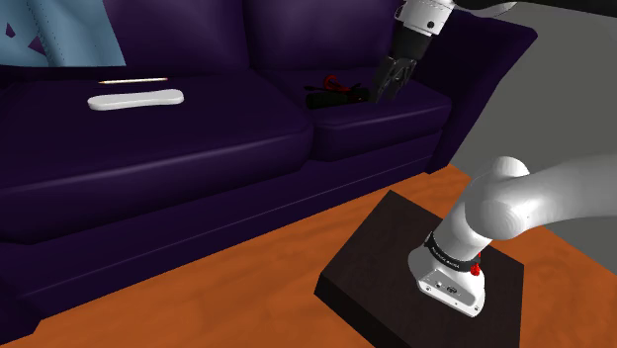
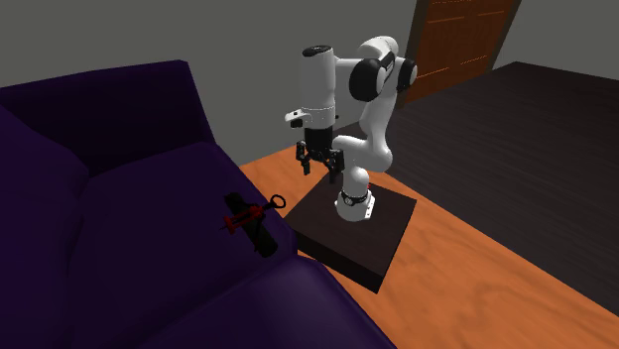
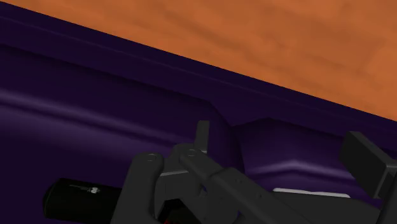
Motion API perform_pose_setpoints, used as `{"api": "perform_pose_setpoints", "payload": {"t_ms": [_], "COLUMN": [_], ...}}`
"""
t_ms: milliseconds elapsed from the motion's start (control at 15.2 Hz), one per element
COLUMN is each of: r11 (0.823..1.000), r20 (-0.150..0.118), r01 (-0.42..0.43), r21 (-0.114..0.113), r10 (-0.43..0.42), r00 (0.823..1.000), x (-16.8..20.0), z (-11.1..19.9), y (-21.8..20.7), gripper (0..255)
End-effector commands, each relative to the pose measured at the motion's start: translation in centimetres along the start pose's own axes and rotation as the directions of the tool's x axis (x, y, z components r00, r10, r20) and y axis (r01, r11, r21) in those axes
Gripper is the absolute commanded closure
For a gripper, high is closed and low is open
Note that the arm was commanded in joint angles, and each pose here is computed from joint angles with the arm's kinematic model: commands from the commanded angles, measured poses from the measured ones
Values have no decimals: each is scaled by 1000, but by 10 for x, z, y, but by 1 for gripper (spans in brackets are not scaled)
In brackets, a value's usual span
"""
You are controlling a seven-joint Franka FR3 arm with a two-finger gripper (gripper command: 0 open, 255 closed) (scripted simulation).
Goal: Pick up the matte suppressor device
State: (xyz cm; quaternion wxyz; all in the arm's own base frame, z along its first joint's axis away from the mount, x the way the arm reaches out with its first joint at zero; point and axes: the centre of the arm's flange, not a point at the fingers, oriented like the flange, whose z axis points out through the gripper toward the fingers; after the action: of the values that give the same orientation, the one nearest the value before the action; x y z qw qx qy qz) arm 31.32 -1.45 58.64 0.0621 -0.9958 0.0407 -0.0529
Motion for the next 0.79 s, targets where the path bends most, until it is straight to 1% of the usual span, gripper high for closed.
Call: {"api": "perform_pose_setpoints", "payload": {"t_ms": [0, 66, 132, 198, 264, 330, 396, 462, 528, 594, 726], "r11": [1000, 998, 992, 983, 969, 952, 931, 907, 879, 848, 776], "r20": [0, 13, 26, 39, 51, 64, 75, 87, 97, 108, 126], "r01": [0, 62, 124, 185, 245, 305, 363, 419, 474, 527, 627], "r21": [0, 3, 6, 10, 16, 21, 28, 35, 43, 52, 71], "r10": [0, -62, -124, -185, -246, -305, -364, -421, -476, -530, -630], "r00": [1000, 998, 992, 982, 968, 950, 928, 903, 874, 841, 766], "x": [0, 6, 13, 21, 29, 38, 48, 58, 69, 80, 104], "z": [0, 1, 2, 4, 5, 7, 8, 10, 12, 14, 19], "y": [0, 13, 25, 37, 49, 59, 70, 79, 88, 97, 111], "gripper": [0, 0, 0, 0, 0, 0, 0, 0, 0, 0, 0]}}
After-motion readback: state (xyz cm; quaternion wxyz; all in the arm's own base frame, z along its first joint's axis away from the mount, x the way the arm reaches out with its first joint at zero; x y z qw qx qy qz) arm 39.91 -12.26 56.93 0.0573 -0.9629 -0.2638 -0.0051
